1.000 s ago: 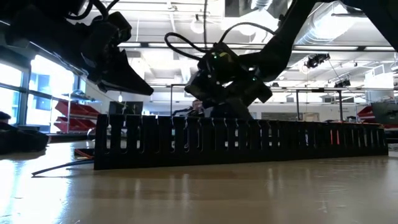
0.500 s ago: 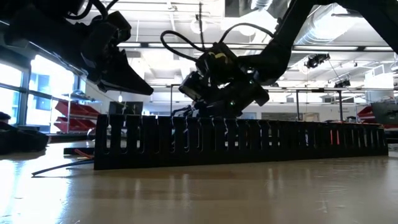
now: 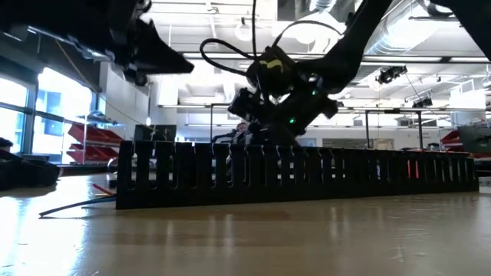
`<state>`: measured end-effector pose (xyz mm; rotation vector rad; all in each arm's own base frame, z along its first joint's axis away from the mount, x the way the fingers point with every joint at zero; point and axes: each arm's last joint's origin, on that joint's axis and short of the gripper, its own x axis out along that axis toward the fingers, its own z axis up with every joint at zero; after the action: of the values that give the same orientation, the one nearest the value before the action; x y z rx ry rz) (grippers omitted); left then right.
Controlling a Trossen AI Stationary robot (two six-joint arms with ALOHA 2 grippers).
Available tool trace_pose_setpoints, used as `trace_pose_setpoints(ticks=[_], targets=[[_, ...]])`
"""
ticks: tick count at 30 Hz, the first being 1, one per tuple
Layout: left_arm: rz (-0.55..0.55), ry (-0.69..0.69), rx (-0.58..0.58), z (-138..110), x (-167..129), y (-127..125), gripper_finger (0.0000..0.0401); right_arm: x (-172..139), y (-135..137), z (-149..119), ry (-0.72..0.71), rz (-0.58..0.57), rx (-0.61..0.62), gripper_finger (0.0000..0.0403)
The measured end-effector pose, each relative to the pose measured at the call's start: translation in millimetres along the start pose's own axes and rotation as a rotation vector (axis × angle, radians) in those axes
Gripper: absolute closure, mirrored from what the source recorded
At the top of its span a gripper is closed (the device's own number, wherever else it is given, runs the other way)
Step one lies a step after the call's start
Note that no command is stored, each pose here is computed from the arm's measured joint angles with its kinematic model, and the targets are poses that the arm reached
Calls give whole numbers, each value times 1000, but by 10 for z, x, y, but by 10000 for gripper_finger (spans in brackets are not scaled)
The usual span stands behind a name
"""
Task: Ziptie cables
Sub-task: Close the black cable duct
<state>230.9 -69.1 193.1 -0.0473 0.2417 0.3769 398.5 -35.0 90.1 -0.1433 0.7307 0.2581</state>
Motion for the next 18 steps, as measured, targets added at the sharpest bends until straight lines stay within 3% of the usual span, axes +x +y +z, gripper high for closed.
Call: trace_pose_setpoints(ticks=[10,18], targets=[[10,-84,30,205,-141,73,401,-523,16,297,61,-76,-60,197],[-12,-199,91,380,-340,26,401,-1046,87,586,8,-104,-73,197]])
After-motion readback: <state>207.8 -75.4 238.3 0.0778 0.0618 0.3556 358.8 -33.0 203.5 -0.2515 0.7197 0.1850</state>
